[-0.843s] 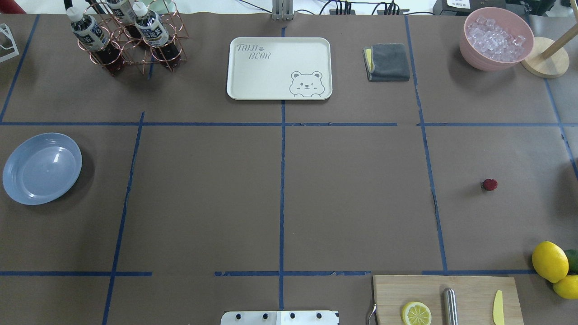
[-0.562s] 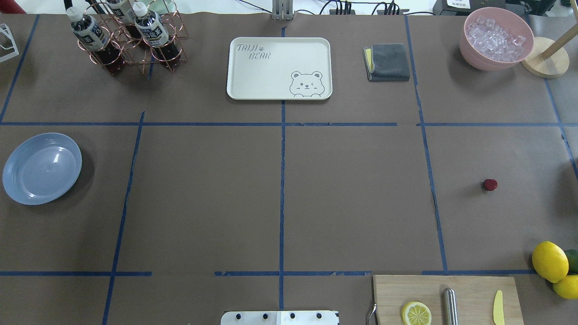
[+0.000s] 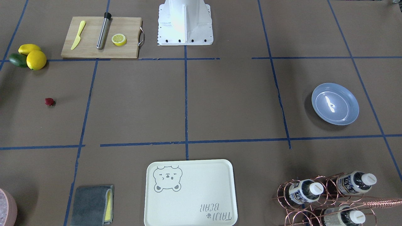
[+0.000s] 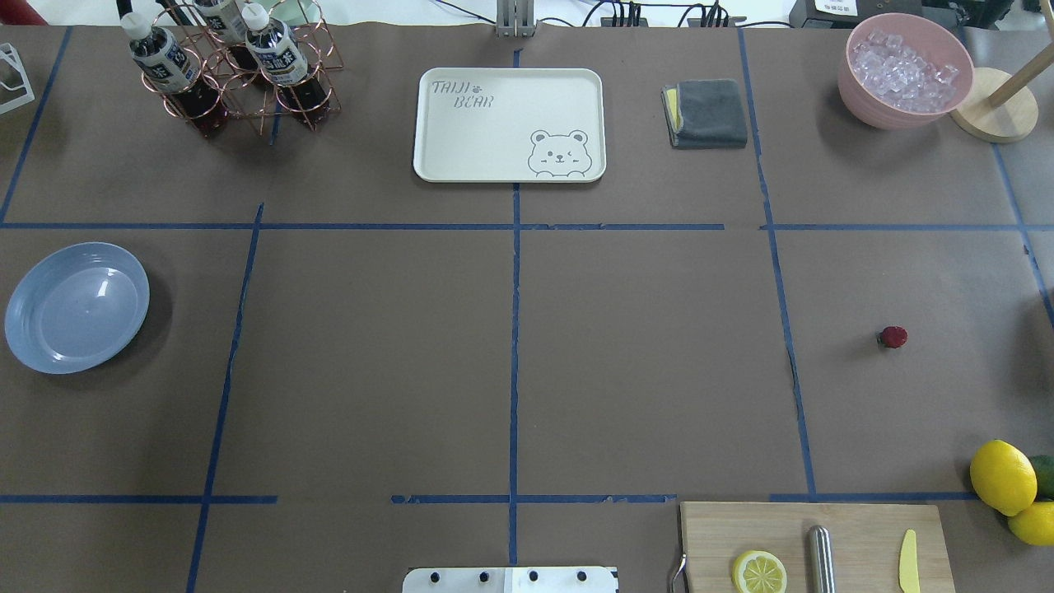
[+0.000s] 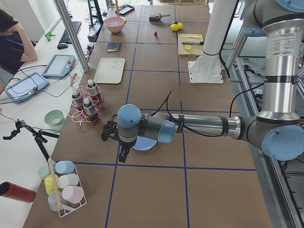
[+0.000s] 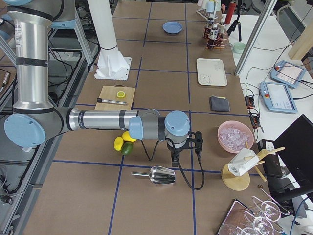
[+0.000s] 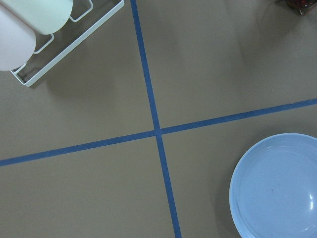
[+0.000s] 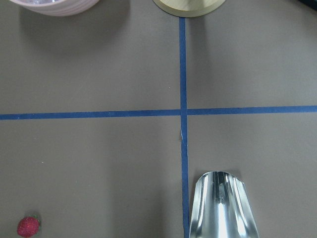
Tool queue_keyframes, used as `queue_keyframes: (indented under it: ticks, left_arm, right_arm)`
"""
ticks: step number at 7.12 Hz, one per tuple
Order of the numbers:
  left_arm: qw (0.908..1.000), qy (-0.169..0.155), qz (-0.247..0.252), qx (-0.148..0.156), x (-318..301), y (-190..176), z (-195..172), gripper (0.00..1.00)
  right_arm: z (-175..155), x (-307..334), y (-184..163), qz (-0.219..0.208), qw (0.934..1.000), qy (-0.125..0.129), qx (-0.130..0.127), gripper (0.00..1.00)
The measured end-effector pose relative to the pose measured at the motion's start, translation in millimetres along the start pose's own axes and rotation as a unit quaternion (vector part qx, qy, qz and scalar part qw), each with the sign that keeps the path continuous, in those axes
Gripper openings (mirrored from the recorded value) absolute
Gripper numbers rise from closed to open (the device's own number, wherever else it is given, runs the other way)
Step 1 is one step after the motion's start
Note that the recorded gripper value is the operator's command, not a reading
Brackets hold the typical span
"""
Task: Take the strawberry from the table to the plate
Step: 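Move the left gripper down toward the light blue plate's rim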
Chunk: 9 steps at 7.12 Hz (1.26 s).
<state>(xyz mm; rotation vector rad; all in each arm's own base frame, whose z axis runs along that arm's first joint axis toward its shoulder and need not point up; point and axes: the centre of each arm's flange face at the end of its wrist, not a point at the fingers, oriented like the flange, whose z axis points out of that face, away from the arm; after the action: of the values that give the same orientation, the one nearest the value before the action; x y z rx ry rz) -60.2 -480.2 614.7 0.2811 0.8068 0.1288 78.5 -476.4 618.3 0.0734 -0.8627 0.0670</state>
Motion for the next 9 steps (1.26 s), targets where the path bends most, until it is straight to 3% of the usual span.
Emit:
queue_keyframes:
  ticks: [2, 5, 9]
  left_arm:
    - [0.9992, 0.006, -0.008, 0.039, 1.4, 29.5, 11.2, 1.00]
    - [0.9963, 0.028, -0.043, 0.069, 24.1, 67.7, 69.2, 1.00]
    - [0.9889, 0.028, -0.136, 0.052, 80.4, 81.9, 135.1, 0.98]
  right_arm:
    - [5.9, 2.5, -2.7, 0.001, 0.9999, -0.010, -0.002, 1.00]
    - [6.5, -0.7, -4.0, -0.014, 0.9996, -0.023, 0.009, 1.00]
    - [5.7, -3.5, -4.4, -0.016, 0.9995, -0.025, 0.011, 1.00]
